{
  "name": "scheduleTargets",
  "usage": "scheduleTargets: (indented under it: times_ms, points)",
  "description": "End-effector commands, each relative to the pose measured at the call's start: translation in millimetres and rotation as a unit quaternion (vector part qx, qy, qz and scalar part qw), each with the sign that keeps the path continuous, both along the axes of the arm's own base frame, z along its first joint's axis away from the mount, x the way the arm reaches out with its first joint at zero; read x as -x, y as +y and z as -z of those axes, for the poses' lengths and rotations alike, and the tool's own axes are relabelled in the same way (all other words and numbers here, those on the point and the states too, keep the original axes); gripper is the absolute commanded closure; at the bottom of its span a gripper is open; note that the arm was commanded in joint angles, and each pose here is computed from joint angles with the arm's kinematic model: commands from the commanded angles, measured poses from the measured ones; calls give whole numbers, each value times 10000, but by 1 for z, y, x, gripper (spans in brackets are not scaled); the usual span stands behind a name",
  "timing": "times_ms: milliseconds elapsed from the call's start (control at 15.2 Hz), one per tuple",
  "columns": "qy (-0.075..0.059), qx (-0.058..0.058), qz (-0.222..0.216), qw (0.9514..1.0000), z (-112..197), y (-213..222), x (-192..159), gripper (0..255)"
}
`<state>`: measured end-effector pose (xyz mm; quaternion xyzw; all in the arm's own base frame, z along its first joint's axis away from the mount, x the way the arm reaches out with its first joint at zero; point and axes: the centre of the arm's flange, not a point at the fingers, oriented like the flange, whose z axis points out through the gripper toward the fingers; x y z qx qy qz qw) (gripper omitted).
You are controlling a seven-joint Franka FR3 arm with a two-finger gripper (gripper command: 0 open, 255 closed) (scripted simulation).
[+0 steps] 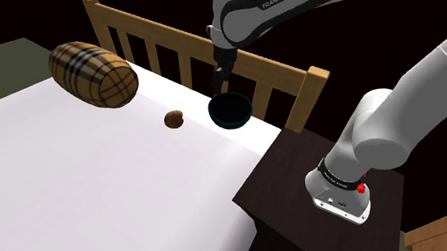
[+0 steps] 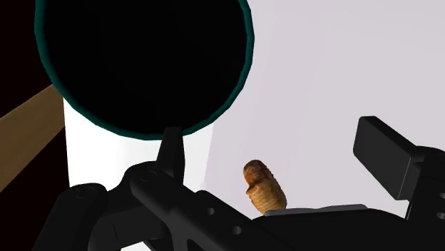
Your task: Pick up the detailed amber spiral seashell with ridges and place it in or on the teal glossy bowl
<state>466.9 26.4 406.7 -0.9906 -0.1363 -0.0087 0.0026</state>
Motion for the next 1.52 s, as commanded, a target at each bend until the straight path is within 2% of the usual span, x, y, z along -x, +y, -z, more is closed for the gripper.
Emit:
scheduleTargets:
  times_ms: [0,1056,1452]
  points:
    - [-73,-22,-89,9999,17,5,-19,0]
    - [-557,-202,-772,9953,140,82,-156,0]
    - [-561,-204,-777,9952,167,84,-161,0]
